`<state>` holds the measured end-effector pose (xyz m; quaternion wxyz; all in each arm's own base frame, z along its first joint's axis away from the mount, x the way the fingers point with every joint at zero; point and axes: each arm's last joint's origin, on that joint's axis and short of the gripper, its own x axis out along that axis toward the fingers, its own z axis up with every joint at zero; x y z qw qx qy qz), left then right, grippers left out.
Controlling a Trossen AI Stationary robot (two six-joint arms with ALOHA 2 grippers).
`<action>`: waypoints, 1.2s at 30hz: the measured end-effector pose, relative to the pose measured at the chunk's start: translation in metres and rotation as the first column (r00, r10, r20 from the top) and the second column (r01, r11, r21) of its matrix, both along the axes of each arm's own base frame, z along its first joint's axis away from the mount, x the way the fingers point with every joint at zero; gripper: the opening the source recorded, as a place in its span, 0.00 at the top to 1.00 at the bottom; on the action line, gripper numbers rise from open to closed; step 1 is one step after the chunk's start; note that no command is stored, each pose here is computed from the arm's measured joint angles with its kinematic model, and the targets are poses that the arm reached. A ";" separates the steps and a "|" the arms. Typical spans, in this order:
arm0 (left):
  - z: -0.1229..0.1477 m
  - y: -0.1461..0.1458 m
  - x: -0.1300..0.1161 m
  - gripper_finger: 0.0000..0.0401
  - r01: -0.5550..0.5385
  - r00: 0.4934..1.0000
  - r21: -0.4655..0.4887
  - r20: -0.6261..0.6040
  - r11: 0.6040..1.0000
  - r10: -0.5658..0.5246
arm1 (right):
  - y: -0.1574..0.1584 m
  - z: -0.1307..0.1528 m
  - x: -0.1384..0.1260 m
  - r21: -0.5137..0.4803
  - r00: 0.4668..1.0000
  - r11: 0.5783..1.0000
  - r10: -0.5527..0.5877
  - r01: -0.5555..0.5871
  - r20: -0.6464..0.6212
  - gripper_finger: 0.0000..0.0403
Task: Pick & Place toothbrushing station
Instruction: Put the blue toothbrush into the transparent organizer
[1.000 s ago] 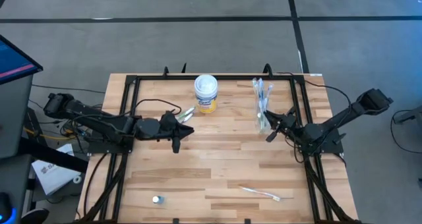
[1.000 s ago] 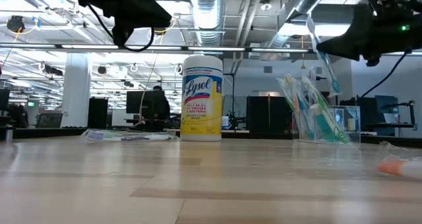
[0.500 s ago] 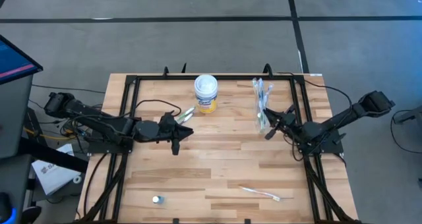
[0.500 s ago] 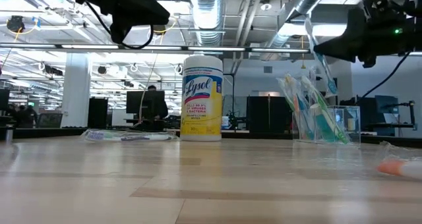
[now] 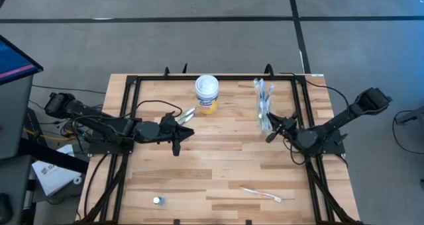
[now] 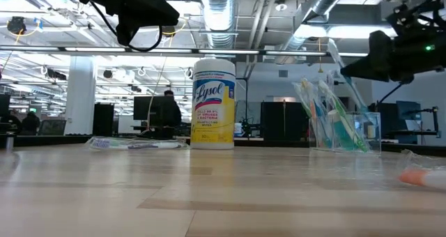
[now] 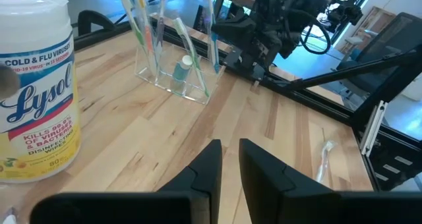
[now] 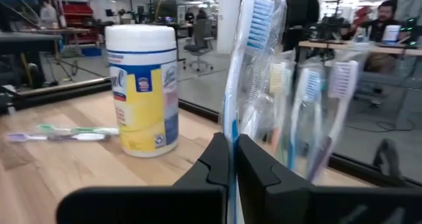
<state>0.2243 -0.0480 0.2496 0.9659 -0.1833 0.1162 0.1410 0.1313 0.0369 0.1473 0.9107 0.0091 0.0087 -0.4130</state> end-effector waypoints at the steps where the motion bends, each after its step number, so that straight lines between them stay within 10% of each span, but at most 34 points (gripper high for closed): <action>1: 0.000 0.000 0.000 0.88 0.000 1.000 0.000 0.000 1.000 0.000 | 0.002 -0.001 -0.001 -0.003 1.000 1.000 -0.010 0.010 -0.003 1.00; 36: 0.000 0.000 0.000 0.88 -0.007 1.000 0.003 0.001 1.000 0.007 | 0.014 -0.048 -0.007 0.053 0.989 0.992 -0.117 0.113 0.094 0.90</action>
